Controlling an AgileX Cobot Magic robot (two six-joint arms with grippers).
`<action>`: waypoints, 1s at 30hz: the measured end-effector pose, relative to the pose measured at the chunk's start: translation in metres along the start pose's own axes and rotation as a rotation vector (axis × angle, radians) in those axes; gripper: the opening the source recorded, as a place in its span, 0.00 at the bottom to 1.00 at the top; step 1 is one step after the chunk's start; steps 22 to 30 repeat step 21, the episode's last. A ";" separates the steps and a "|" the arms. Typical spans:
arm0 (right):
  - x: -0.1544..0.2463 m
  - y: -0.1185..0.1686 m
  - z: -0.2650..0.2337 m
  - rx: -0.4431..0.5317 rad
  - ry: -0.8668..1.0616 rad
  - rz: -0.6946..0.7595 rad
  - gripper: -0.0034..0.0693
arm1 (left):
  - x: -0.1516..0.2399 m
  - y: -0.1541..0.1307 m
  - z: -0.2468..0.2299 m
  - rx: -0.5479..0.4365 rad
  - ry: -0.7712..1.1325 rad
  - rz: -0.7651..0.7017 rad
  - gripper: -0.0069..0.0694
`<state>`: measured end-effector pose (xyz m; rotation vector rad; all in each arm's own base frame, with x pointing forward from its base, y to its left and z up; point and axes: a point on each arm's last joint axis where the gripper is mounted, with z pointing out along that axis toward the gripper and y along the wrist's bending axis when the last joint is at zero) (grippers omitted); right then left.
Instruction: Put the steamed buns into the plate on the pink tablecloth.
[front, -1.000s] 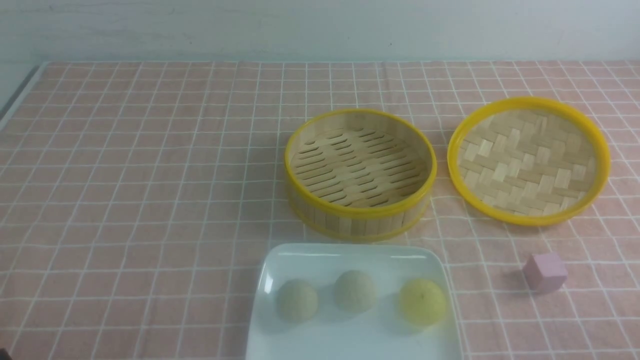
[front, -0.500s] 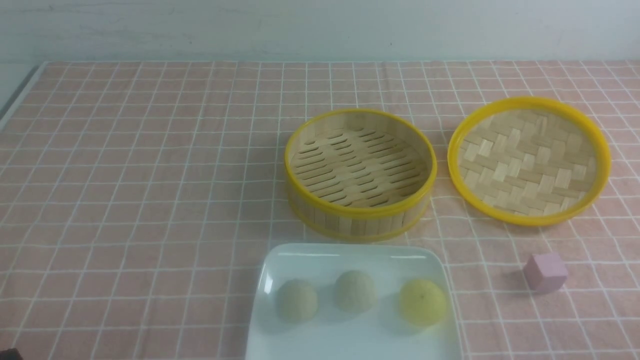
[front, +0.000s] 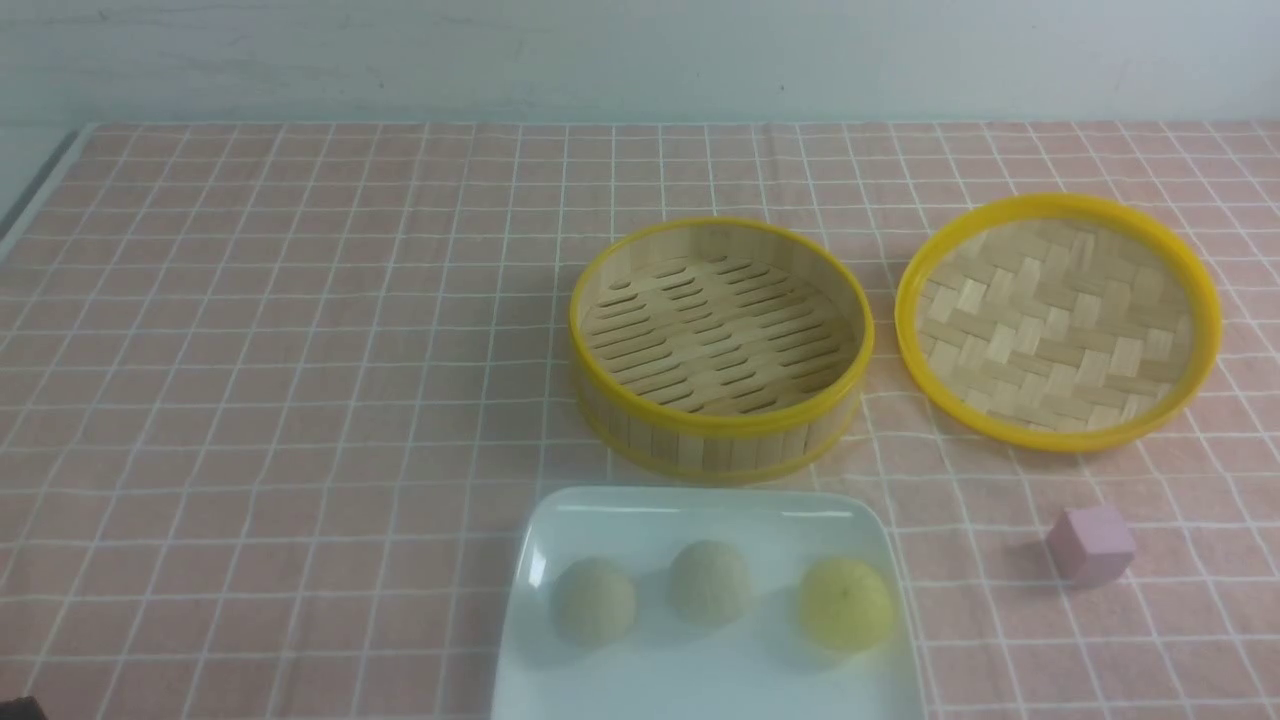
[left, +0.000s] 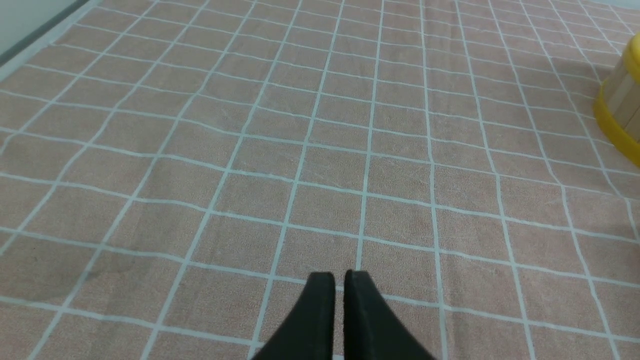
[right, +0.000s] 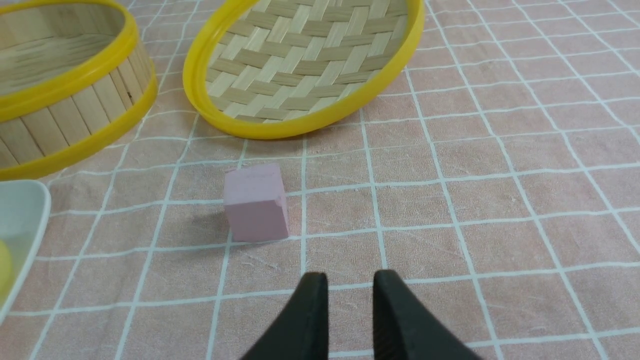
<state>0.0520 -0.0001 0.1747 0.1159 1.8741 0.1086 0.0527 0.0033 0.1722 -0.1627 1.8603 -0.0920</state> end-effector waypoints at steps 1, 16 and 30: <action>0.000 0.000 0.000 0.000 0.000 0.000 0.27 | 0.000 0.000 0.000 0.000 0.000 0.000 0.17; 0.000 0.000 0.000 0.000 0.000 0.000 0.29 | 0.000 0.000 0.000 0.000 0.000 0.000 0.19; 0.000 0.000 0.000 0.000 0.000 0.000 0.29 | 0.000 0.000 0.000 0.000 0.000 0.000 0.19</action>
